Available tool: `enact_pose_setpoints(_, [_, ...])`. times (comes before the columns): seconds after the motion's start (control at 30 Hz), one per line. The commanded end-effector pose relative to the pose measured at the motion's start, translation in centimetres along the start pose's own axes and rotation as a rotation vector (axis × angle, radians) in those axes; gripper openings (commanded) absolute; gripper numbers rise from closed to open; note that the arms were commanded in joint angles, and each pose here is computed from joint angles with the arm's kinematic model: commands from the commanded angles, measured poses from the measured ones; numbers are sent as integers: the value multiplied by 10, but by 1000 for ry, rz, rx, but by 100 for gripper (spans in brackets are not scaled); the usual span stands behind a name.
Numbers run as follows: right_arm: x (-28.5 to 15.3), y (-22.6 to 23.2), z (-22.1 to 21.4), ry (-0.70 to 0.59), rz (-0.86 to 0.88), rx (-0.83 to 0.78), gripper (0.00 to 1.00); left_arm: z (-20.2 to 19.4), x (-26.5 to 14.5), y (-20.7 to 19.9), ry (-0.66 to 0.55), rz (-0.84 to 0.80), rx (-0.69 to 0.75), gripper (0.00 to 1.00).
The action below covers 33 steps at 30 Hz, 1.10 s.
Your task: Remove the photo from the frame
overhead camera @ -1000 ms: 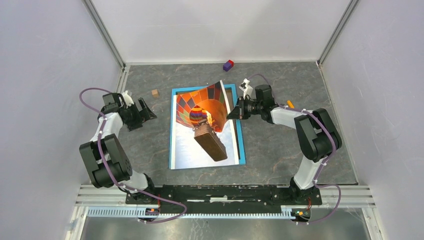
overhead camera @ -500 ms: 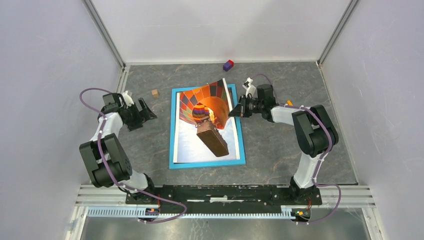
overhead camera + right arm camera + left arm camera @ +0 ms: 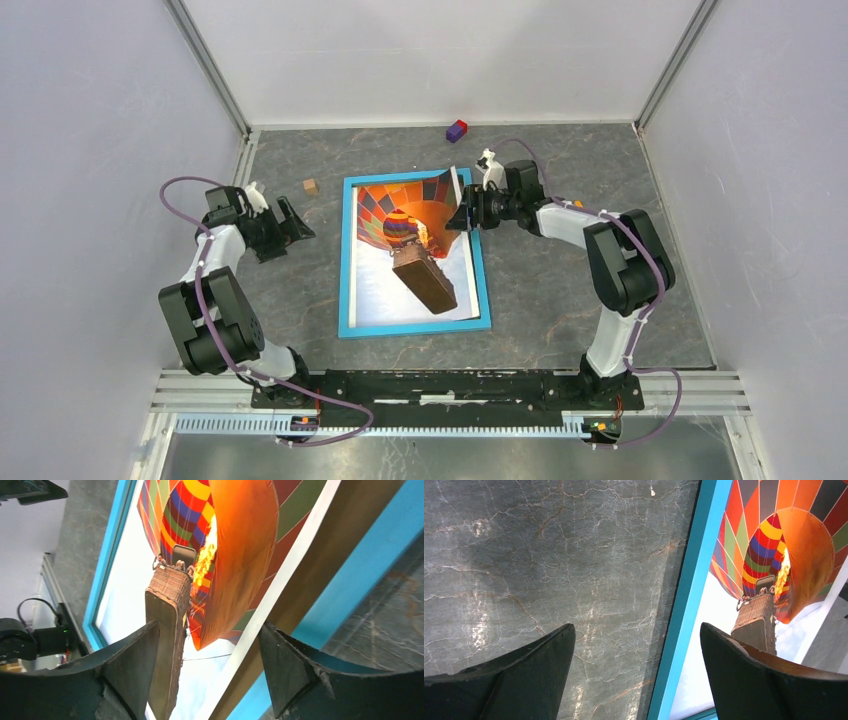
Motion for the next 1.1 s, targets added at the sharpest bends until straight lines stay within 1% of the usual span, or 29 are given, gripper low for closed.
enact_pose_setpoints(0.0, [-21,4,37,-37,-89,-160,84,9,-10,-7,-25,-23,51,100])
enact_pose_setpoints(0.1, [-34,5,48,-7,-137,-229,93,13,-18,-13,-33,-31,91,100])
enact_pose_setpoints(0.17, [-44,5,57,4,-177,-284,98,16,-26,-17,-30,-30,129,100])
enact_pose_setpoints(0.27, [-65,0,71,0,-232,-357,98,24,-40,-25,-28,-21,207,100])
enact_pose_setpoints(0.37, [-91,-9,84,-27,-276,-401,98,36,-57,-32,-79,19,283,100])
enact_pose_setpoints(0.5, [-130,-14,102,-63,-320,-468,98,53,-83,-45,-146,48,421,100])
enact_pose_setpoints(0.6, [-161,-14,106,-79,-374,-538,98,62,-102,-61,-152,43,506,100])
enact_pose_setpoints(0.67, [-180,-17,96,-80,-417,-548,98,66,-110,-80,-156,46,560,100])
enact_pose_setpoints(0.73, [-196,-20,81,-80,-426,-558,98,64,-111,-97,-148,44,614,100])
enact_pose_setpoints(0.83, [-216,-30,50,-72,-454,-536,98,47,-99,-112,-103,-7,660,100])
enact_pose_setpoints(0.93, [-232,-44,18,-70,-474,-499,98,25,-77,-112,-64,24,673,100])
enact_pose_setpoints(1.07, [-236,-59,-21,-30,-504,-474,98,-1,-51,-93,-20,47,653,100])
Point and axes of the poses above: each gripper's point midway between its finger pads, its own x axis out along the fingers, its own y axis along the line the jaws close on, z = x × y, the point moved 8 cm from there along -x, back along the fingers, and after that the axes turned 14 degrees about -x, right-handed, at the moved point
